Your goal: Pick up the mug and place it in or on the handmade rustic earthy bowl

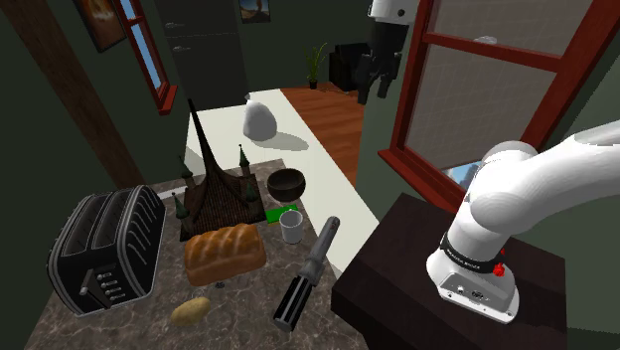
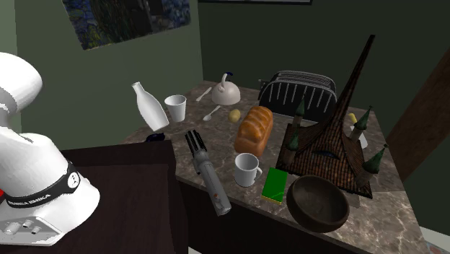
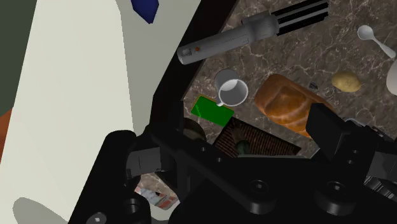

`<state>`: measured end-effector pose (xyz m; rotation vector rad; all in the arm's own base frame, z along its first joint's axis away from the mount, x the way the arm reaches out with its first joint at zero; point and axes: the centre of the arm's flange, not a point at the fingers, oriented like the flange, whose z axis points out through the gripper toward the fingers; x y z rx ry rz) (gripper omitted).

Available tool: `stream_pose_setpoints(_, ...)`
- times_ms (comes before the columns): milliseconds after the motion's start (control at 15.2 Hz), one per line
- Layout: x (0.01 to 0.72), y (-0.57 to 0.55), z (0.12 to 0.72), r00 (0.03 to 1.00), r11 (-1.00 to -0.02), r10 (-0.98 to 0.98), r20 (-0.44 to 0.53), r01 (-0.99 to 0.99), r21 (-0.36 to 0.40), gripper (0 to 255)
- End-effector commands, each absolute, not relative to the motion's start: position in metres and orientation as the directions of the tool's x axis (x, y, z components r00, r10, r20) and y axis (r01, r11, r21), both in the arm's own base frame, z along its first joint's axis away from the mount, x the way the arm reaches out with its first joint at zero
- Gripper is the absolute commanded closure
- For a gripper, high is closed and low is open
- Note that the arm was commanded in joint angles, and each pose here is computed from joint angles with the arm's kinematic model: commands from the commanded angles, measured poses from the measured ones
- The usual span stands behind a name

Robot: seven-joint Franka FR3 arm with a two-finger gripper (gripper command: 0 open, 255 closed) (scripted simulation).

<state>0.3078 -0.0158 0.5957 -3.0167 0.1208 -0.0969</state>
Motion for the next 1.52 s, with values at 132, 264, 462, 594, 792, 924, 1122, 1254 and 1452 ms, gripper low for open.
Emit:
stream_pose_setpoints(132, 0.321, -0.005, 0.574, 0.995, -0.991, -0.08, 0.054, -0.073, -0.113, 0)
stream_pose_setpoints(264, 0.334, 0.005, 0.553, 0.996, -0.992, -0.076, 0.048, -0.071, -0.103, 0)
stream_pose_setpoints(462, 0.353, 0.021, 0.52, 0.997, -0.994, -0.071, 0.04, -0.067, -0.088, 0)
stream_pose_setpoints(594, 0.366, 0.031, 0.499, 0.997, -0.995, -0.067, 0.034, -0.065, -0.079, 0)
stream_pose_setpoints(792, 0.384, 0.046, 0.465, 0.998, -0.996, -0.062, 0.026, -0.061, -0.064, 0)
stream_pose_setpoints(924, 0.397, 0.056, 0.443, 0.998, -0.997, -0.059, 0.02, -0.058, -0.054, 0)
stream_pose_setpoints(1122, 0.415, 0.07, 0.409, 0.998, -0.998, -0.054, 0.012, -0.054, -0.039, 0)
stream_pose_setpoints(1254, 0.426, 0.079, 0.386, 0.999, -0.998, -0.051, 0.006, -0.051, -0.029, 0)
stream_pose_setpoints(1452, 0.444, 0.093, 0.352, 0.999, -0.999, -0.046, -0.003, -0.046, -0.015, 0)
